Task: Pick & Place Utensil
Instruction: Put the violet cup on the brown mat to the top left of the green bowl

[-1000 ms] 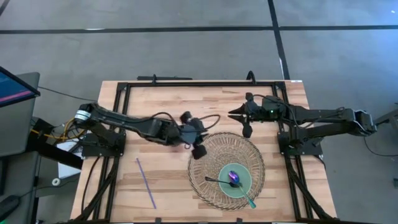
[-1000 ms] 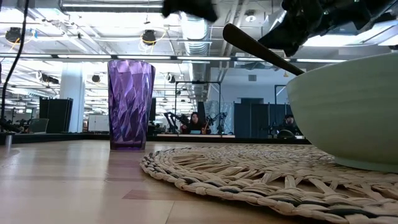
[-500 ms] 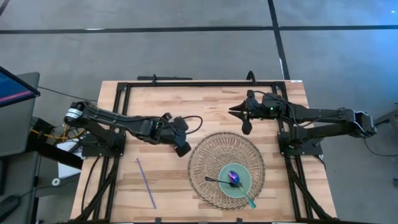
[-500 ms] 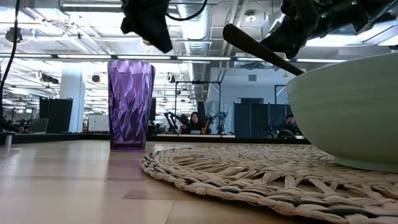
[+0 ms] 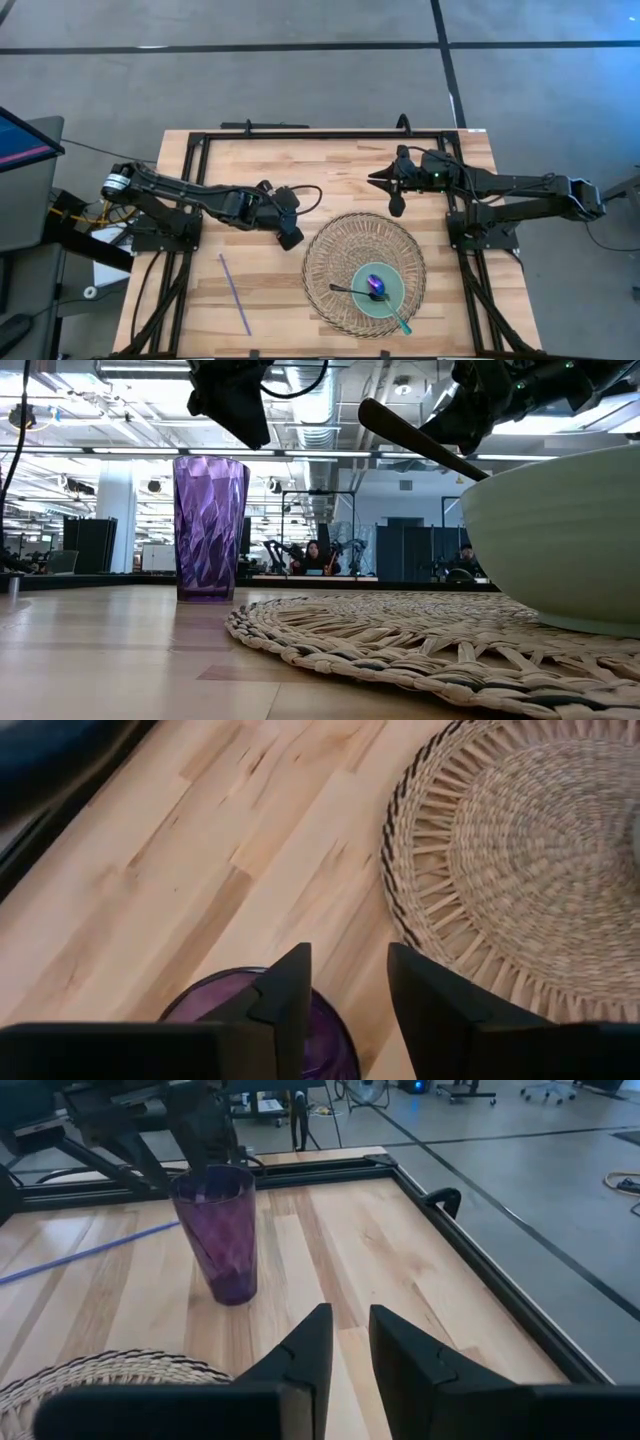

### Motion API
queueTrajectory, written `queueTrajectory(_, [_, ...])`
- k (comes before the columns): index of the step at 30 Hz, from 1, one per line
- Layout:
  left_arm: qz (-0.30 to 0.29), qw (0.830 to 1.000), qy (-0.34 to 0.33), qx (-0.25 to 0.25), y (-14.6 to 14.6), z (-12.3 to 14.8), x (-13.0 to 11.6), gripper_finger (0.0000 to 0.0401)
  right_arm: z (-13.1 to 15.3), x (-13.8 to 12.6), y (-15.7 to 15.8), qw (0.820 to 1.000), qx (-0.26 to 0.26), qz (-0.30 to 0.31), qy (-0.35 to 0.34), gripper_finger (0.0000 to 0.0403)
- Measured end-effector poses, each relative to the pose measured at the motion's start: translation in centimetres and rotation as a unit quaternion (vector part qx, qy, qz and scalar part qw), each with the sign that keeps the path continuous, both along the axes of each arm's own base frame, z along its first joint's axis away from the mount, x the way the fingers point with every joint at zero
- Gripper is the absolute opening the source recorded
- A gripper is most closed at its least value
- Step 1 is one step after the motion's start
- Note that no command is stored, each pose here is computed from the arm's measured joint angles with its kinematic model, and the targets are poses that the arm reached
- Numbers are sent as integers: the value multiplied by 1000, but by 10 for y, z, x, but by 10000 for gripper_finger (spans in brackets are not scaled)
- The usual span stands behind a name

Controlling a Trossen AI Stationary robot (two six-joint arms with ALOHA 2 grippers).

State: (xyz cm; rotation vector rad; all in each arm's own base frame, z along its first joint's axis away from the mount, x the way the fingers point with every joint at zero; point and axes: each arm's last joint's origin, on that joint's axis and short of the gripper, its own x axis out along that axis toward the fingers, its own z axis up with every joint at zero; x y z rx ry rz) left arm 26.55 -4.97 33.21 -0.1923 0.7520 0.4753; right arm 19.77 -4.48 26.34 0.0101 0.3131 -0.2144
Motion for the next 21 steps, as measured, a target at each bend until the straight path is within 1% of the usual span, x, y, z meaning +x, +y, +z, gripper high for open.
queueTrajectory(7, [-2,1000,16,-2,0,-9,-1,136,0,0,0,1000,0,0,1,63])
queueTrajectory(14, [0,999,41,2,0,-25,-3,136,-2,-1,0,1000,3,0,13,63])
queueTrajectory(17, [11,999,46,-6,1,-32,-4,136,-3,-1,0,1000,4,0,15,63])
queueTrajectory(21, [11,998,56,-11,1,-39,-6,136,-3,-1,0,1000,4,0,15,63])
